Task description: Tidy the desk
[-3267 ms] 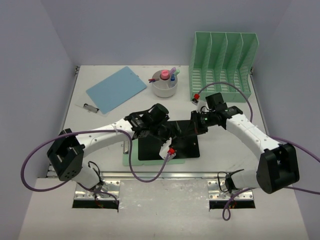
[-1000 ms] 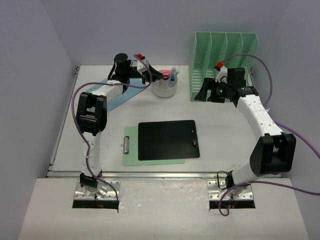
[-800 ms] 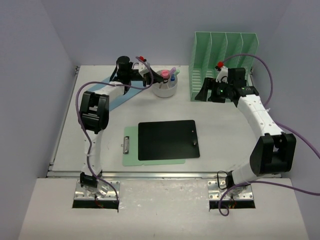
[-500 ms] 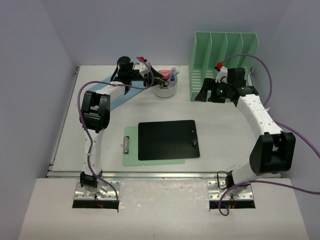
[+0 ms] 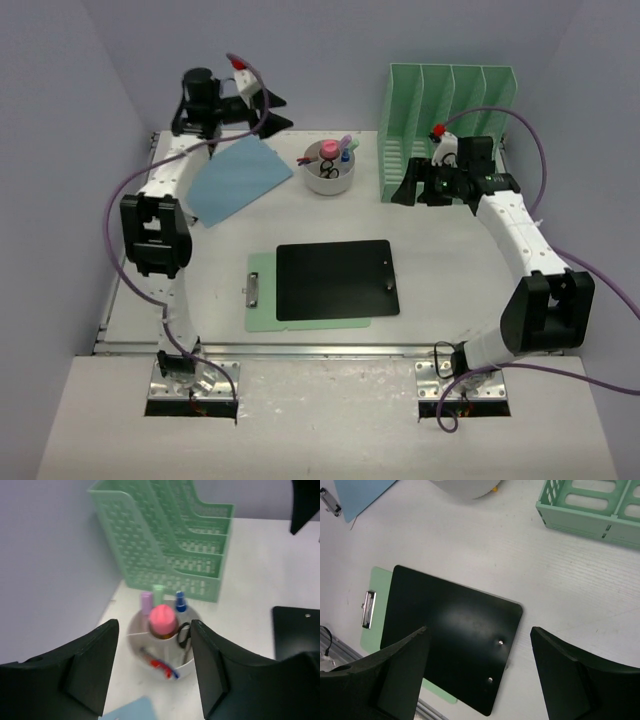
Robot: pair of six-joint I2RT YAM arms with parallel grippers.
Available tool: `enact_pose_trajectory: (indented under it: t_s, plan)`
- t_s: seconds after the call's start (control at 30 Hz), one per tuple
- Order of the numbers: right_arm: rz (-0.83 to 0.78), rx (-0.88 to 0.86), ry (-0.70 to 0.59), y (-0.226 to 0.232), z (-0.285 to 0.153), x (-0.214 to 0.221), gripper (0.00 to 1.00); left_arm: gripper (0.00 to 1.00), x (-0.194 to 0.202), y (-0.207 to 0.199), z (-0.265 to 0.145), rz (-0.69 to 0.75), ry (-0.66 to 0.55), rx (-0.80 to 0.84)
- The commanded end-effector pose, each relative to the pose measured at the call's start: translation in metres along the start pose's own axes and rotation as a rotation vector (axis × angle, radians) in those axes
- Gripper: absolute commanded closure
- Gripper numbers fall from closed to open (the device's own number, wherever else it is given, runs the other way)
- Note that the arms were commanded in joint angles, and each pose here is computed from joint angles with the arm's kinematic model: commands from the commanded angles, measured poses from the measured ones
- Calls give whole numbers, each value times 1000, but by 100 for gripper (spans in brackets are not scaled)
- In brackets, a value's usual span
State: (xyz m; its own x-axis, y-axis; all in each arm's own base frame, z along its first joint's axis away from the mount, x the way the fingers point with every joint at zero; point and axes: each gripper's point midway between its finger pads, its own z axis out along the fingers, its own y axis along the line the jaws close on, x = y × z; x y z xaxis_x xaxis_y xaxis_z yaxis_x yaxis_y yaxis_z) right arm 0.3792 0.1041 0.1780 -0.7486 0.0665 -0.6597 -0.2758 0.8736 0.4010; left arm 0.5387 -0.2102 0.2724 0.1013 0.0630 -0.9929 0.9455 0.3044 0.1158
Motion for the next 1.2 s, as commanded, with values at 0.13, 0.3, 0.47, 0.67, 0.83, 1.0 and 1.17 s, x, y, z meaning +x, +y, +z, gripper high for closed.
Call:
enact_pose_trajectory:
  t_s: [0.13,0.3,0.47,0.67,0.83,1.0,1.17]
  plan:
    - [-77,-49,-48,11,-11,-5,19,41,-37,24,-193,93,316,-270]
    - [-83,-57,-34,10,-9,0,19,42,36,9,-277,114,616,-286]
    - [-71,-65,-8,9,-4,6,19,43,118,-24,-327,165,882,-49]
    - [-54,-41,40,2,-2,24,19,44,155,-56,-329,186,929,104]
    - [31,-6,118,-7,5,62,22,44,145,-73,-299,253,881,124]
    - [146,14,252,-8,12,121,27,44,140,-93,-281,269,843,142]
    - [237,-11,359,-6,14,164,29,44,141,-131,-254,266,776,180]
